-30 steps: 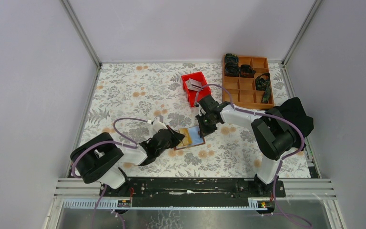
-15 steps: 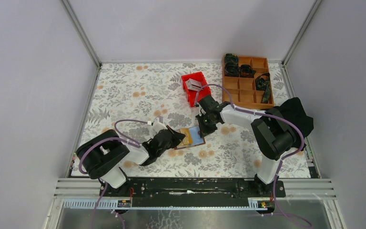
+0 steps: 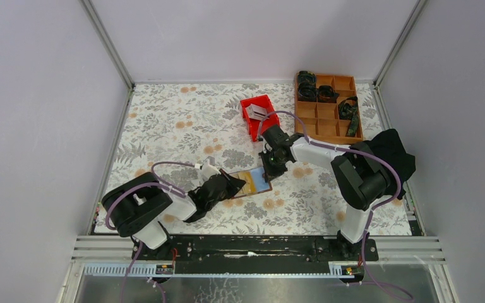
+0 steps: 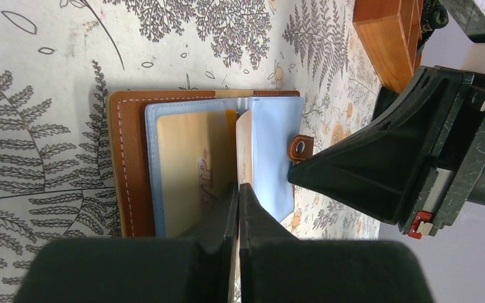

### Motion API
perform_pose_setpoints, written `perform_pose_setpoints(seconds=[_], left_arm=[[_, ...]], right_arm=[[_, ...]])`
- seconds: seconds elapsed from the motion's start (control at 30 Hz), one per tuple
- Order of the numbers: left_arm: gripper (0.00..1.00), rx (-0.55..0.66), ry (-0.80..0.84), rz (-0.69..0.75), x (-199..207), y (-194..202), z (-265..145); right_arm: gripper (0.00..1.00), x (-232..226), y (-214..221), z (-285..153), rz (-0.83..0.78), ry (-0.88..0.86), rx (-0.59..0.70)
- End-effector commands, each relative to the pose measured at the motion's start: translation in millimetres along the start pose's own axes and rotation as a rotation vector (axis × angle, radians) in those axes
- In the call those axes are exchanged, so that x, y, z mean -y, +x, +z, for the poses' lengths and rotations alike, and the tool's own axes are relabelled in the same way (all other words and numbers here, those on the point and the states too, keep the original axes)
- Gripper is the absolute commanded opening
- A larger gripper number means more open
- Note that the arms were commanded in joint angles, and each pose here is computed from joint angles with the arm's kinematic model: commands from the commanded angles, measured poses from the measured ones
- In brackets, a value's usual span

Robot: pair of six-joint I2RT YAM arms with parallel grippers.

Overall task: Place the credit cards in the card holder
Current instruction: Insert the credit card into the card holder.

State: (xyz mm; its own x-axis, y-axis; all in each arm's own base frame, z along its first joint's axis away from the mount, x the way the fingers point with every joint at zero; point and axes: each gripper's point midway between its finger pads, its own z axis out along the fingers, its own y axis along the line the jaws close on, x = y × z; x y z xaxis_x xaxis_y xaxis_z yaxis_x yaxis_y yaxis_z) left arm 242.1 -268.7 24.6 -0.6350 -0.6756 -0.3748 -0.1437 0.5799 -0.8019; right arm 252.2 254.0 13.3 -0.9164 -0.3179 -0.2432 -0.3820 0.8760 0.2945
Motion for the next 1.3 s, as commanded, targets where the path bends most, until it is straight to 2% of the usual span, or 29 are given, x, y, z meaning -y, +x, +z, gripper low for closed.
perform_pose_setpoints(seconds=[0.0,0.47,0.77,1.27], left_arm=[[0.00,-0.051,-0.058,0.055,-24.5,15.8,-4.3],[0.00,-0.068,-0.096,0.069,-33.4,21.1,3.8],[0.00,-0.022,-0.187,0.062,-46.2,12.7,8.2],[0.00,-0.043,-0.152,0.066,-41.5,-2.8,25.7]], right_arm=[[0.00,7.3,4.9,16.2,-0.009,0.048,-0.026],[0.00,12.0,11.6,19.3,-0.013,0.063,-0.051],[0.00,14.1,14.0,17.9,-0.019,0.073,-0.058],[0.00,20.8,23.0,23.4,-0.024,0.097,-0.104]])
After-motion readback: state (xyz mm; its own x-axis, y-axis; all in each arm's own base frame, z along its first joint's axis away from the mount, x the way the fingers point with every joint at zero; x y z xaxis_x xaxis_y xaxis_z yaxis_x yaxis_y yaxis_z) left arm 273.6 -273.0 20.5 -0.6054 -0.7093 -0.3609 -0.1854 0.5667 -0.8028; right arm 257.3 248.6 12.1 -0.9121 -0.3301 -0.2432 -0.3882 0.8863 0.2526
